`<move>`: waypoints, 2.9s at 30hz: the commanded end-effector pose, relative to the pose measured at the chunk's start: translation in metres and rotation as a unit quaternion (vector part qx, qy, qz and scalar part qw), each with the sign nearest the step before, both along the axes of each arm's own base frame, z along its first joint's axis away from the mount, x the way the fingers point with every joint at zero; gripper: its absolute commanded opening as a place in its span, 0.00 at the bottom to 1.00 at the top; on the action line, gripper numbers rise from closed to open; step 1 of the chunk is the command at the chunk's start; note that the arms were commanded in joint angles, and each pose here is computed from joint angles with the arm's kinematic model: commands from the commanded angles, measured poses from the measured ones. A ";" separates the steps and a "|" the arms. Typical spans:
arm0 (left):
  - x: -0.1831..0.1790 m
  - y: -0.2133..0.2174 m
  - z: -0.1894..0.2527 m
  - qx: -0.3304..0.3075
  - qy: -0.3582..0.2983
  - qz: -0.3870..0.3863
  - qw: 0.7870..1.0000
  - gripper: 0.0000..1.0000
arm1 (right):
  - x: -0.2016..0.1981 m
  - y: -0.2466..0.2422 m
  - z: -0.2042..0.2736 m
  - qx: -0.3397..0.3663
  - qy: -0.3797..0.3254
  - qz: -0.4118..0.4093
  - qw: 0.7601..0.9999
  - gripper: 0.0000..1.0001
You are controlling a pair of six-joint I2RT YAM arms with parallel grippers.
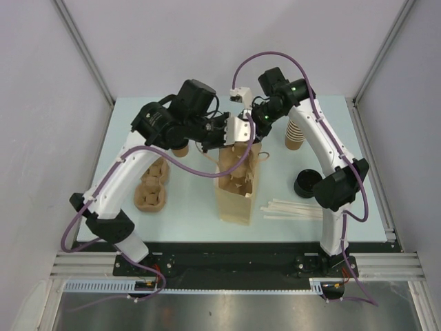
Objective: Pack the takeout coffee
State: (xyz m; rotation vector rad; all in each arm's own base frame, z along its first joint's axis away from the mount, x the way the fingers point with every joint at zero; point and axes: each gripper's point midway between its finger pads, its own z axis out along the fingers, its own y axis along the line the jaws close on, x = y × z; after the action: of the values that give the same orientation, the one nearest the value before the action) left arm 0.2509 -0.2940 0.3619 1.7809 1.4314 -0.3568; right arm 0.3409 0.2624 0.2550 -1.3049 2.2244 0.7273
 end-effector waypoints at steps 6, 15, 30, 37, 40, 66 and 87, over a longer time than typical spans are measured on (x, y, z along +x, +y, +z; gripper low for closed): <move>-0.004 -0.006 -0.036 0.041 0.053 -0.012 0.998 0.00 | -0.002 -0.012 0.023 0.021 -0.001 -0.015 1.000 0.54; -0.009 -0.008 -0.067 0.071 0.095 -0.027 0.993 0.00 | -0.003 -0.009 0.039 0.040 -0.018 -0.013 0.999 0.71; -0.009 -0.015 -0.108 0.101 0.131 -0.046 0.985 0.00 | 0.011 -0.018 0.093 0.117 -0.065 -0.057 0.989 1.00; -0.009 -0.019 -0.124 0.112 0.153 -0.054 0.980 0.00 | 0.017 -0.024 0.105 0.137 -0.073 -0.077 0.985 1.00; -0.009 -0.020 -0.133 0.120 0.166 -0.059 0.977 0.00 | 0.021 -0.030 0.105 0.139 -0.069 -0.087 0.984 0.99; 0.020 -0.031 -0.108 0.074 0.131 -0.012 0.989 0.64 | 0.019 -0.042 0.091 0.125 -0.058 -0.086 0.987 1.00; -0.010 -0.022 -0.105 0.084 0.122 -0.068 0.987 0.25 | 0.016 -0.038 0.070 0.110 -0.044 -0.062 0.991 1.00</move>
State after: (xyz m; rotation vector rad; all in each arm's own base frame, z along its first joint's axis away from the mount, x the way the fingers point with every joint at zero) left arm 0.2659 -0.3224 0.2614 1.9270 1.5933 -0.4907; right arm 0.3650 0.2232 0.3082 -1.0364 2.1294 0.8285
